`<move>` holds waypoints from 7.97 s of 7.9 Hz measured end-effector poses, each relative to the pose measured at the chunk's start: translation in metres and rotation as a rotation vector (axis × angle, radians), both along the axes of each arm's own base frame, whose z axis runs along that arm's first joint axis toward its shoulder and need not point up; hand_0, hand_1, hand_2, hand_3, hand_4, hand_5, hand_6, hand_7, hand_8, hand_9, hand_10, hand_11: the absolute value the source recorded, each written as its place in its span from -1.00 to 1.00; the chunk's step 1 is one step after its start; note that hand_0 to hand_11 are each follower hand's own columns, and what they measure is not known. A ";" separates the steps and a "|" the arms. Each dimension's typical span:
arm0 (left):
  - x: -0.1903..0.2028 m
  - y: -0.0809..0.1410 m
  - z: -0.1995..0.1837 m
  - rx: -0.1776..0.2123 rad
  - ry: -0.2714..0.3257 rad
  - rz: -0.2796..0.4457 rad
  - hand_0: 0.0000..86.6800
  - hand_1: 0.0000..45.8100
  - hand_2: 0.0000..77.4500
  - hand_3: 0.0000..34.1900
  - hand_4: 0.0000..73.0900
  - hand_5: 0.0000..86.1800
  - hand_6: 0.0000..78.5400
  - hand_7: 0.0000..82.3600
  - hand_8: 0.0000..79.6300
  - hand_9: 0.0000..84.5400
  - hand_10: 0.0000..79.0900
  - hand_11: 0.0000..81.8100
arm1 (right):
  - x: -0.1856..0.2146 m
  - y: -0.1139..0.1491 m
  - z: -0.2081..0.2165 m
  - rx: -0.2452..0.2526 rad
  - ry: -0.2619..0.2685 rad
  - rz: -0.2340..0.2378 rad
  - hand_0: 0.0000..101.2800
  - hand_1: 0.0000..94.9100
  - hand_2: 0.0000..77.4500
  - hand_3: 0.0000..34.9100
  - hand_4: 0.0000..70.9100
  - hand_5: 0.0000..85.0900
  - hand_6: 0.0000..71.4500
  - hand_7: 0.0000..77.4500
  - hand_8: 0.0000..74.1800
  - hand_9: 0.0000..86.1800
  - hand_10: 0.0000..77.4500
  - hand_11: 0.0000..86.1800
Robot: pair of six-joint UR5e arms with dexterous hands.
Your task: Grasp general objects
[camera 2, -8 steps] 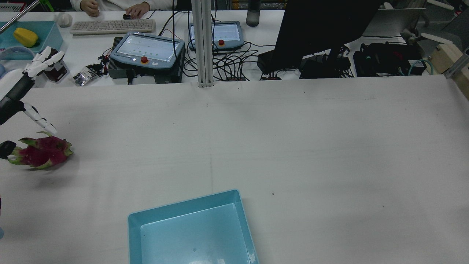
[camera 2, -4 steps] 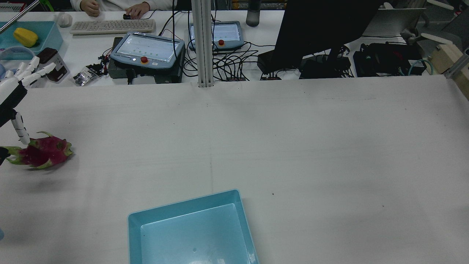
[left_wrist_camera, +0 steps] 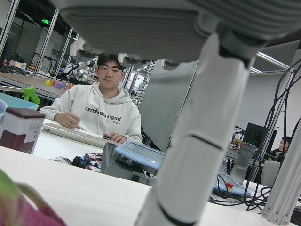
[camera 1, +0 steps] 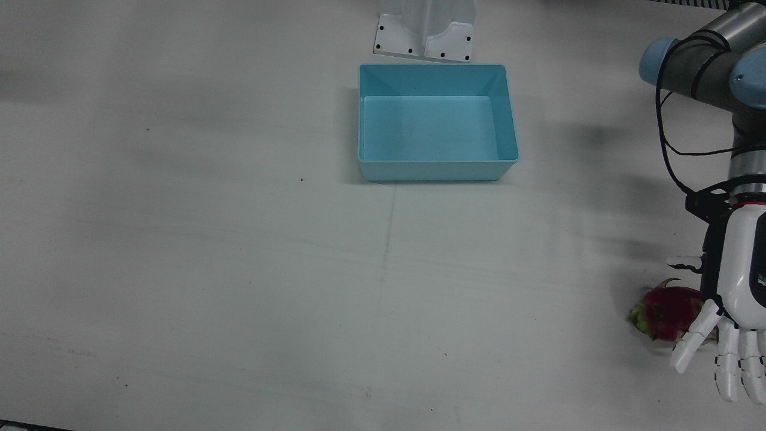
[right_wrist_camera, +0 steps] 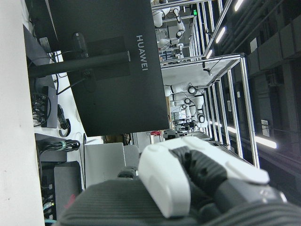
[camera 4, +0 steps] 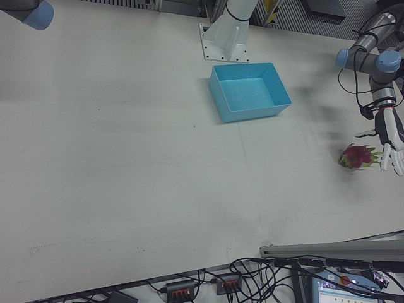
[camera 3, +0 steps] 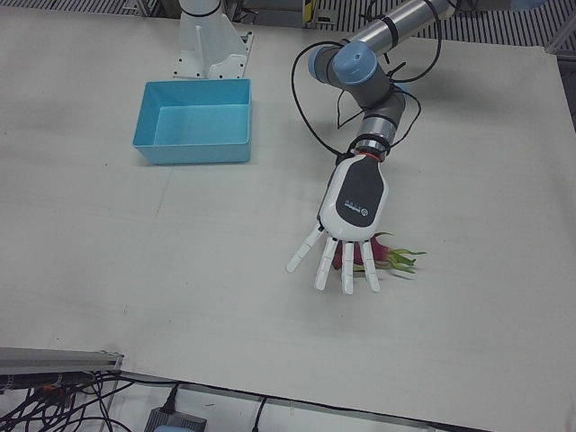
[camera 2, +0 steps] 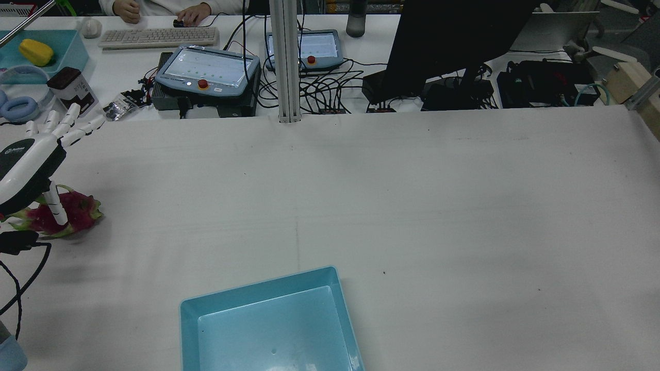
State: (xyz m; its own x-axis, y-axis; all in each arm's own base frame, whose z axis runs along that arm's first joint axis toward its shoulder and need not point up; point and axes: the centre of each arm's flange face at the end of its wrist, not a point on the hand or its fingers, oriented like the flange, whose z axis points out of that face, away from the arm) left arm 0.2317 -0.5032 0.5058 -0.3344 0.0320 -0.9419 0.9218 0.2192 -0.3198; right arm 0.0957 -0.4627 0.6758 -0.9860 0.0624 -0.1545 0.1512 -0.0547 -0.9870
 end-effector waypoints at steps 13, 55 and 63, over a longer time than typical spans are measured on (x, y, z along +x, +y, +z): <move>0.039 0.017 0.067 -0.145 -0.120 -0.071 0.55 -1.00 -0.83 -0.11 -0.99 -0.43 -1.00 -0.99 -0.97 -0.99 -0.99 -0.99 | 0.000 0.000 0.000 0.001 0.000 0.000 -1.00 1.00 1.00 -1.00 -1.00 -1.00 -1.00 -1.00 -1.00 -0.99 -1.00 -1.00; -0.069 -0.071 -0.162 0.265 0.729 0.399 -0.16 -1.00 -0.83 -1.00 -0.39 0.59 0.21 0.36 0.30 0.29 -0.26 0.77 | 0.000 0.000 0.000 0.000 0.000 0.000 -1.00 1.00 1.00 -1.00 -1.00 -1.00 -1.00 -1.00 -1.00 -0.99 -1.00 -1.00; 0.087 0.050 -0.272 0.283 0.980 0.807 0.12 -1.00 -0.83 -1.00 -0.36 0.62 0.24 0.36 0.32 0.29 -0.26 0.77 | 0.000 0.000 0.000 0.000 0.000 0.000 -1.00 1.00 1.00 -1.00 -1.00 -1.00 -1.00 -1.00 -1.00 -0.99 -1.00 -0.99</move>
